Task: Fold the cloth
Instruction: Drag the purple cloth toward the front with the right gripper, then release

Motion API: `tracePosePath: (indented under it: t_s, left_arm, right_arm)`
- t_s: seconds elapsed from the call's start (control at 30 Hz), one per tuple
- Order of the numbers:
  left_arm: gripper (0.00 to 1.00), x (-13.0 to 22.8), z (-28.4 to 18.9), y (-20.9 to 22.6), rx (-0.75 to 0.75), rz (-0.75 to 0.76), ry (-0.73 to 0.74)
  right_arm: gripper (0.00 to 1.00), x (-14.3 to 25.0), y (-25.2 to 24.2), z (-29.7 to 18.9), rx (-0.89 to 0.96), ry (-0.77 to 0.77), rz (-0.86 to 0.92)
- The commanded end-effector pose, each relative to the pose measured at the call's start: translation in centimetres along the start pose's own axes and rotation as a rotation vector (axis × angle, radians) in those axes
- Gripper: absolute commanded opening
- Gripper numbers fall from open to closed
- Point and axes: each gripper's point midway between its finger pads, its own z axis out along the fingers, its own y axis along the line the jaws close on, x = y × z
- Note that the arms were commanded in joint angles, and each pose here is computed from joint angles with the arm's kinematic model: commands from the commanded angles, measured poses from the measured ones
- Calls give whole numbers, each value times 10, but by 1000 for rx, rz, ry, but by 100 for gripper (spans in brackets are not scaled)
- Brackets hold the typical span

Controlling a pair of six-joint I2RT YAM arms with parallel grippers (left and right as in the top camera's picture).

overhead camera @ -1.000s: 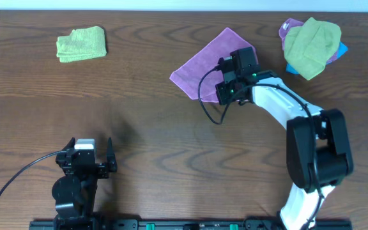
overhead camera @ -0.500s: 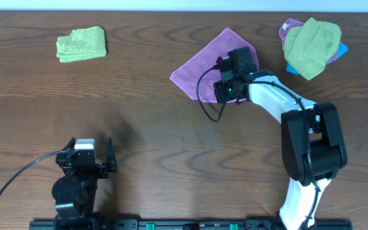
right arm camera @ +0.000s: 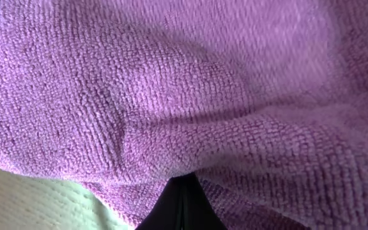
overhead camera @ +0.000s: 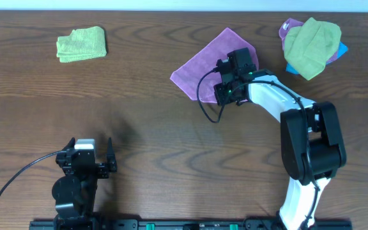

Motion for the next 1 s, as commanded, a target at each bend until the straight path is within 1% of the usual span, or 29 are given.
tracePosePath:
  t_s: [0.0, 0.2, 0.4, 0.77, 0.97]
  left_arm:
    - [95, 11, 3, -3, 11, -2, 25]
    - [95, 11, 3, -3, 11, -2, 25]
    - [95, 11, 3, -3, 11, -2, 25]
    - [95, 11, 3, -3, 11, -2, 25]
    - [95, 11, 3, -3, 11, -1, 26]
  right_arm:
    - [1, 8, -4, 1, 12, 36, 23]
    - [1, 29, -9, 0, 45, 122, 33]
    - [1, 62, 9, -4, 25, 260, 21]
    - [1, 102, 88, -6, -15, 401, -175]
    - [2, 111, 137, -14, -66, 405, -291]
